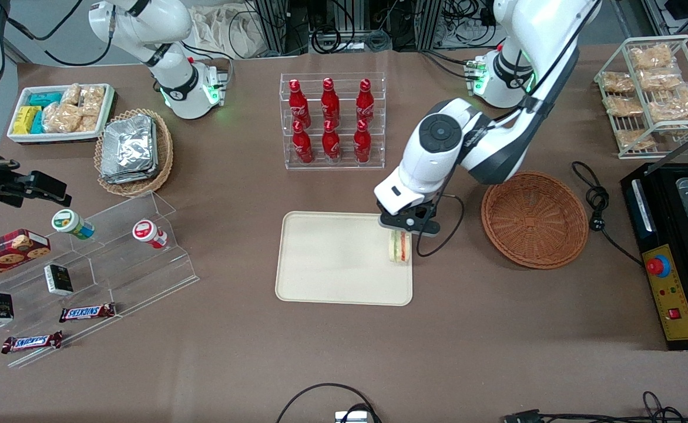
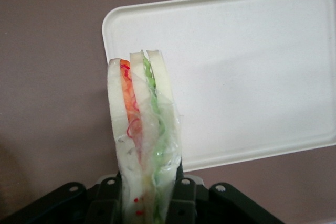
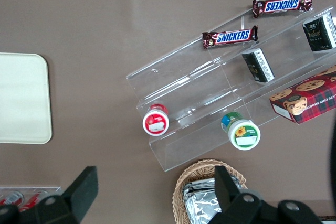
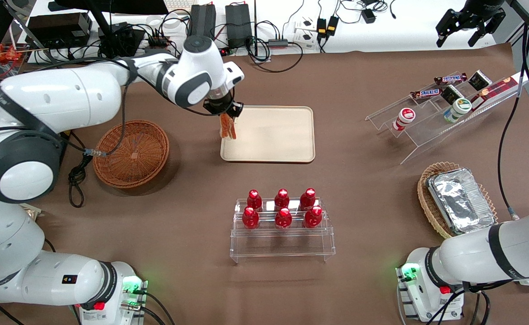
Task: Place sandwich from basket to tray
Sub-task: 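Carry the sandwich with the left gripper over the cream tray, then lower the sandwich onto the tray and open the left gripper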
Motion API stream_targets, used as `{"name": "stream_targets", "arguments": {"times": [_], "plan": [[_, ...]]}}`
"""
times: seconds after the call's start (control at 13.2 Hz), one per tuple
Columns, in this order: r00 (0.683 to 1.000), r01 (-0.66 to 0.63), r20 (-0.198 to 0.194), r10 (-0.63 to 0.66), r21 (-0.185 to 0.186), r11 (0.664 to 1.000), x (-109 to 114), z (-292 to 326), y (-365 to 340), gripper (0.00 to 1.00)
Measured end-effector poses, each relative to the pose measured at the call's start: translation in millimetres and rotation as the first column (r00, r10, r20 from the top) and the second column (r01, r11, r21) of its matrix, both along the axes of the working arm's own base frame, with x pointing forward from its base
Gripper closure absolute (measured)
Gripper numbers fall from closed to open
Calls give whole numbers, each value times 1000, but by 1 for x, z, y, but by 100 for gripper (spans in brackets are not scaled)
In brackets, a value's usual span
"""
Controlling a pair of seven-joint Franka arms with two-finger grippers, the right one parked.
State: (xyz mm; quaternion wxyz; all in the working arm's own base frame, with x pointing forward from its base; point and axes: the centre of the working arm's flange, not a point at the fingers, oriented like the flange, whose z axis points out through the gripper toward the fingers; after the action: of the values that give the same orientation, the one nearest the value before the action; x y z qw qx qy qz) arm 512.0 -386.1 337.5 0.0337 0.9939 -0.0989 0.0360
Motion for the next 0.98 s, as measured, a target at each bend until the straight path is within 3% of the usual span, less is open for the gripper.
{"name": "stream_targets", "arguments": {"times": [0.15,0.53,0.98], "plan": [[1000,2,4,-2,20,1000,0,-25,-4,68],[998,59,-15,-58,29,998,-4,-73,-16,67],[997,71,-24,-71,9,997,6,-91,-32,66]]}}
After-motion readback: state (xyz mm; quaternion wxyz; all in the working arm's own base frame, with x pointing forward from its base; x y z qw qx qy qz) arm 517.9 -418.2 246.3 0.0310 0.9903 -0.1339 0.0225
